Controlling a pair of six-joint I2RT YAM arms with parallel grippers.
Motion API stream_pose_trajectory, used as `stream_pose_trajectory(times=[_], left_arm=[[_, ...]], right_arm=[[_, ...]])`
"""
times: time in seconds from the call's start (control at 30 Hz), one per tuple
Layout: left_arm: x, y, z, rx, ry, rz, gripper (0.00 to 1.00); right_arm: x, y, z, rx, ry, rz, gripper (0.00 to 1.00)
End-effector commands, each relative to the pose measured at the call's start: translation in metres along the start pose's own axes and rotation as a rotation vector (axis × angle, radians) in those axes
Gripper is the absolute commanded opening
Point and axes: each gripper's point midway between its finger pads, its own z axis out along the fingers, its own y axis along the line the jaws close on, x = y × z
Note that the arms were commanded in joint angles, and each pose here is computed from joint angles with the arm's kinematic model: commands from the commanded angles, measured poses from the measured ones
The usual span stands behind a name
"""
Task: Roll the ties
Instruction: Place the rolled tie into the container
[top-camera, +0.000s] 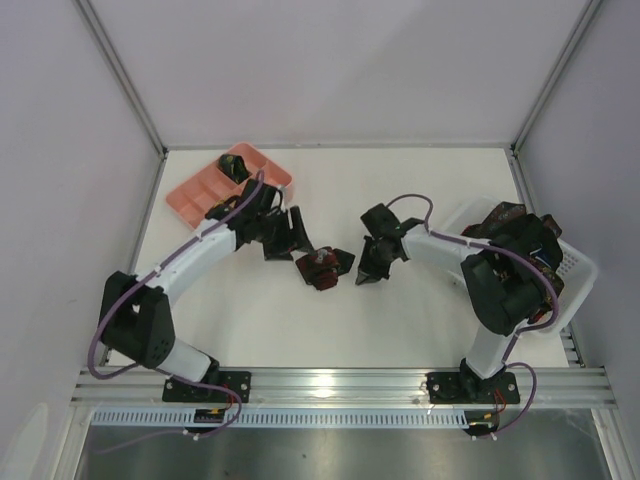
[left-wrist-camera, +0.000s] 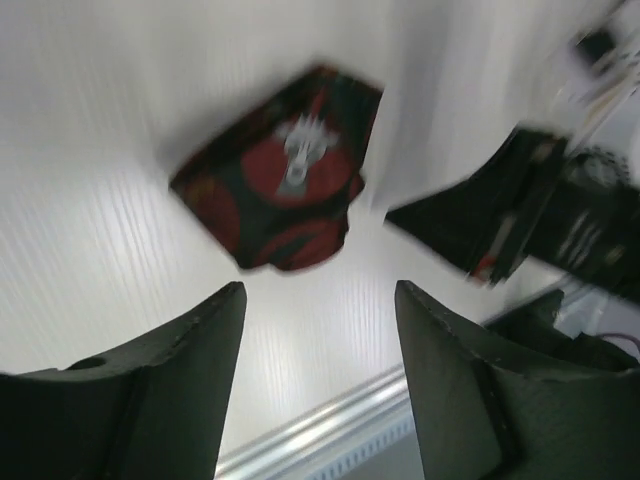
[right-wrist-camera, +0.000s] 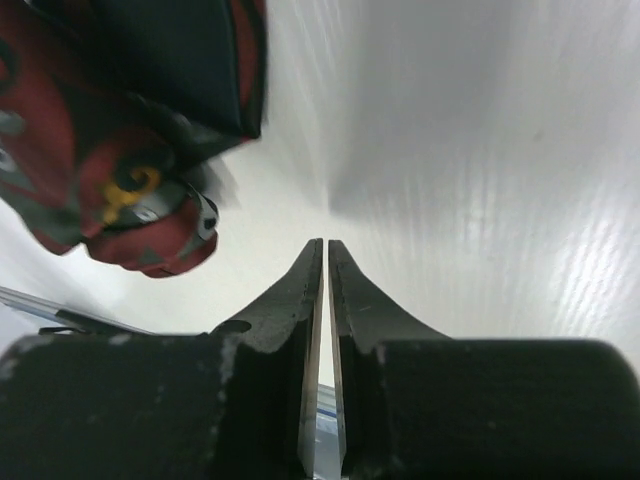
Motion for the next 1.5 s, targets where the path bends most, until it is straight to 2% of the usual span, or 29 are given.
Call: stream_pose_trajectory(times=[0.0,0.1,0.17,0.23,0.33,0.57,0.87,0.93,1.1,1.2,1.33,1.47], left_arm=[[-0.053,-0.001,0.000,-0.085,-0.087,0.200,0.66],[-0.082,-0.007,0.013,-0.114,-0.100,0.278,0.54],[-0.085,0.002,0.034,-0.146,-0.057,0.298,0.50],[-0.087,0.010,0.051,-0.167,-0.020,0.322,0.42],[-0.094,0.009,0.062,-0.167,0.001,0.355,0.33],[-0.092,0.020,0.095,-0.175,0.081,0.386,0.33],[-0.073,0.022,0.108,-0.136,0.157,0.405,0.33],[-0.068,0.021,0.109,-0.129,0.172,0.412,0.32],[-0.052,0.014,0.110,-0.106,0.205,0.428,0.30],[-0.048,0.014,0.110,-0.115,0.211,0.411,0.28],[-0.054,0.018,0.110,-0.151,0.206,0.419,0.27],[-0.077,0.017,0.102,-0.210,0.163,0.437,0.29]], right_arm=[[-0.001,0.019,-0.007,-0.024,-0.125,0.078,0.11],[0.010,0.026,-0.004,-0.019,-0.154,0.109,0.12],[0.011,0.028,-0.001,-0.018,-0.181,0.156,0.12],[0.018,0.031,0.004,-0.015,-0.199,0.163,0.13],[0.026,0.040,0.014,-0.009,-0.220,0.184,0.13],[0.043,0.056,0.027,-0.002,-0.249,0.236,0.13],[0.047,0.049,0.037,0.059,-0.288,0.261,0.13],[0.041,0.051,0.043,0.062,-0.310,0.258,0.14],[0.006,0.089,0.061,0.007,-0.354,0.272,0.14],[-0.008,0.101,0.058,-0.008,-0.365,0.265,0.13],[-0.004,0.078,0.032,0.001,-0.399,0.229,0.14],[0.010,0.051,0.024,0.021,-0.388,0.208,0.14]])
